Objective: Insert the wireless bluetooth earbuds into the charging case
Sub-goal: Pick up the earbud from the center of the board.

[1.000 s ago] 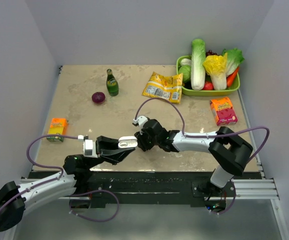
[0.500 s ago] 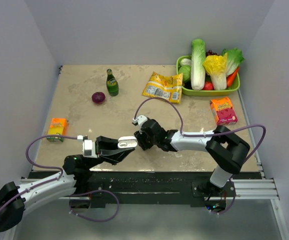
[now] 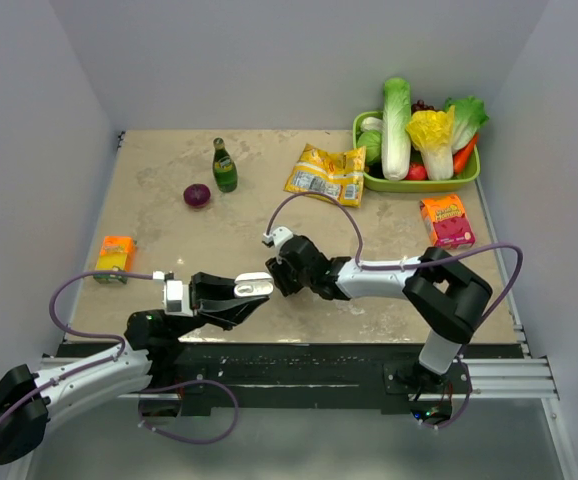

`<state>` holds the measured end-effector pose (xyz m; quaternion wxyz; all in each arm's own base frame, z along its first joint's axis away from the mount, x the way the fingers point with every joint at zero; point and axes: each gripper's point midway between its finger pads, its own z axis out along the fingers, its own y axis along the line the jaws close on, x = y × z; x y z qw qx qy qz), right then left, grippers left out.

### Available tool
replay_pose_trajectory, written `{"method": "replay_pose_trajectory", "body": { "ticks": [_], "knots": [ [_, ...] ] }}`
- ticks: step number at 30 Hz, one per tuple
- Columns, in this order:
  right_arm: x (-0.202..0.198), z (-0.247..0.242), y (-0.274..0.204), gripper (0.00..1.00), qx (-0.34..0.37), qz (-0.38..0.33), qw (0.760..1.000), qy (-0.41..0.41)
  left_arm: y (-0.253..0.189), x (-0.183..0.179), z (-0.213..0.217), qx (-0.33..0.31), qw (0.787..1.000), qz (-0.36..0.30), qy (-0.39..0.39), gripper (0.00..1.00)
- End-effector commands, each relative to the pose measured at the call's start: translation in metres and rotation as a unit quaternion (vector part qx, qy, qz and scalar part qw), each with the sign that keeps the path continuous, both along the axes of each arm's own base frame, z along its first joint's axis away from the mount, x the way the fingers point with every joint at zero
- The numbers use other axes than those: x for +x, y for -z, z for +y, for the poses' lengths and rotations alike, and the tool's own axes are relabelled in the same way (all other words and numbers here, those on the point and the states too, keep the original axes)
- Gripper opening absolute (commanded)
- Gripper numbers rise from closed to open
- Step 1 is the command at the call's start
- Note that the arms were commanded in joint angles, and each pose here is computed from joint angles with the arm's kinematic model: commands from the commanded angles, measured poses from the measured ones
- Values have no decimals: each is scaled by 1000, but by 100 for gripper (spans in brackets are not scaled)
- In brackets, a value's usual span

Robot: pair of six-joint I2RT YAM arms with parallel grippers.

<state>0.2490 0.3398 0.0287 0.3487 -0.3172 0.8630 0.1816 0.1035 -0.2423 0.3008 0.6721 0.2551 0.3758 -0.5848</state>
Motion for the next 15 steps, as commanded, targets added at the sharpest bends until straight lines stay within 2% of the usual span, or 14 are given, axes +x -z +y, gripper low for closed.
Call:
{"method": "replay_pose_trajectory", "body": {
  "ticks": [1, 7, 15],
  "knots": [
    [21, 3, -10, 43, 8, -24, 999, 24, 84, -3, 10, 58, 997, 53, -10, 0],
    [27, -3, -9, 41, 4, -27, 999, 44, 85, -2, 10, 60, 997, 53, -11, 0],
    [36, -12, -9, 32, 1, -31, 997, 69, 85, -2, 10, 59, 997, 54, -12, 0]
  ]
}}
